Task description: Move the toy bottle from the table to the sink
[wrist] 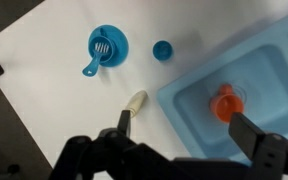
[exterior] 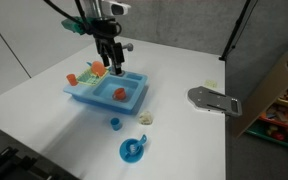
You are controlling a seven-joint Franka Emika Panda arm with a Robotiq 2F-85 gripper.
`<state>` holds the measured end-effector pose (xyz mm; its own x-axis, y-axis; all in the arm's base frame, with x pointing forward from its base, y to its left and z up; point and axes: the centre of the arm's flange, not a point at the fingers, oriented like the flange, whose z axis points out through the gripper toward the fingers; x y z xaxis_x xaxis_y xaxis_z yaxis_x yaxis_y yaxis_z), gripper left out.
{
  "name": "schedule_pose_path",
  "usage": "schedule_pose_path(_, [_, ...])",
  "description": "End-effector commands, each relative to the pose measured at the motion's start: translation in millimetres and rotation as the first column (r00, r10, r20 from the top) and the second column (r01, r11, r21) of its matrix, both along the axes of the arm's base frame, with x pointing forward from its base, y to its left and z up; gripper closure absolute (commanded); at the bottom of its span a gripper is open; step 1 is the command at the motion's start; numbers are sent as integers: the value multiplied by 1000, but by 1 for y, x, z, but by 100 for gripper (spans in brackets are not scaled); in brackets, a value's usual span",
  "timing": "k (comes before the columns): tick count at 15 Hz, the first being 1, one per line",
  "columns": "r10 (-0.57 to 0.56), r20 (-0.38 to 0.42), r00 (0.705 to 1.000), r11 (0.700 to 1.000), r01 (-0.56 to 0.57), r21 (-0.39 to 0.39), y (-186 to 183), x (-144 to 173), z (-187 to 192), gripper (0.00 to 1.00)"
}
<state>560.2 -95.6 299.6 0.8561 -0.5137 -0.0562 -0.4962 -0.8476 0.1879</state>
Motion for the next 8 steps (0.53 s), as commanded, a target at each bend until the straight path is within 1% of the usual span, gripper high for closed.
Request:
schedule_pose_path(1, [-151, -17, 988, 989, 151, -1, -37, 24, -25, 0])
schedule_pose_path(5, [-278, -36, 960, 960, 279, 21, -74, 34, -59, 0])
schedule_pose_path(8, [-357, -54, 932, 932, 360, 47, -96, 38, -83, 0])
